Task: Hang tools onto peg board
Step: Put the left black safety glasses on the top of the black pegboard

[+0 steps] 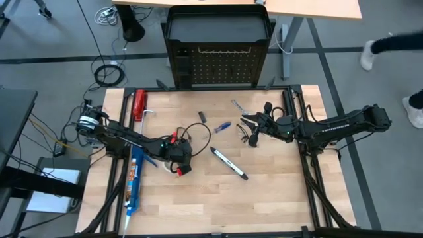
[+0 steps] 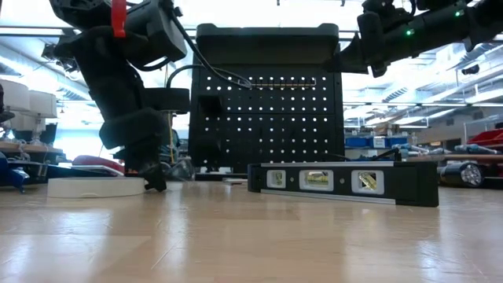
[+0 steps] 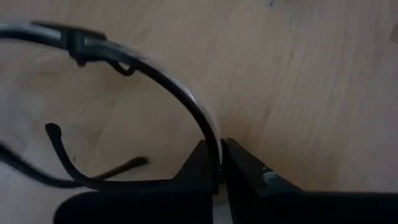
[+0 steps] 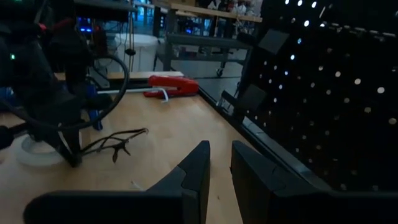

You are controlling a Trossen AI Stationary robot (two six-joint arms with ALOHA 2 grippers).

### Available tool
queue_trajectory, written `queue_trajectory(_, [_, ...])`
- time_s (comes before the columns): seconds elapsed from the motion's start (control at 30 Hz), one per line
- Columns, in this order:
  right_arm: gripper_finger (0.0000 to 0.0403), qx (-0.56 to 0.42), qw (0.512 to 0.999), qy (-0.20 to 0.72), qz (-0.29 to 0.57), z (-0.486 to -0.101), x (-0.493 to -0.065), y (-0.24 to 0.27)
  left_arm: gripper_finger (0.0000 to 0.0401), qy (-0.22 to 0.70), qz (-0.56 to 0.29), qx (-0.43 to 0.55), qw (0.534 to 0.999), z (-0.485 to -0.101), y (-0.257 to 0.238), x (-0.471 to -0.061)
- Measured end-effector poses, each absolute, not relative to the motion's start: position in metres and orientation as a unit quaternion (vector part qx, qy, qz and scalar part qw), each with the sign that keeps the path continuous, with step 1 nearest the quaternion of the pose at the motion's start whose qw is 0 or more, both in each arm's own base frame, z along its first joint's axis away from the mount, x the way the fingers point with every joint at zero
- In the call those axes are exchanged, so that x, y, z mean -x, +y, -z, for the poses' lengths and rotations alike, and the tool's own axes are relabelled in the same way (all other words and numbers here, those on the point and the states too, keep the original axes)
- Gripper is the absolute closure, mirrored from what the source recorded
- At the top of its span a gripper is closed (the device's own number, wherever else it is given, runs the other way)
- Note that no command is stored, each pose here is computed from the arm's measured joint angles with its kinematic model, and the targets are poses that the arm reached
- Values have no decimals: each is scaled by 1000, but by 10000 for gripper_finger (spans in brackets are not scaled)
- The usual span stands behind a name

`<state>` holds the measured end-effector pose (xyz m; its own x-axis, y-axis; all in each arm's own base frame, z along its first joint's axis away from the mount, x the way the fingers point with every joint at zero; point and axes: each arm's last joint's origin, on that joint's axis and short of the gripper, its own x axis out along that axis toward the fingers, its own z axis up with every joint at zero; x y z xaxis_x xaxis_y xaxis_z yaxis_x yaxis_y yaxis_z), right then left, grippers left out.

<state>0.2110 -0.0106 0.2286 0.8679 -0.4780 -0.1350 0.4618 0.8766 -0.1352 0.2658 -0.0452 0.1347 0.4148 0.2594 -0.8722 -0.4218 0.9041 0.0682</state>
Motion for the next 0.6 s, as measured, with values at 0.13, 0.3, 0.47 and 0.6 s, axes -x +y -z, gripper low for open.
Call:
queue_trajectory(0.13, [333,50,965,85,243,-228,-211,-11,388,510,-205,80,831,-138,-46,-267])
queue_trajectory(0.3, [336,49,965,83,243,-228,-212,-11,389,521,-211,67,824,-156,-46,-275])
queue_trajectory(0.47, [337,51,965,87,243,-227,-211,-11,389,504,-198,43,839,-185,-46,-286])
queue_trajectory(0.6, [335,50,965,88,243,-227,-211,-11,389,463,-166,22,870,-219,-43,-289])
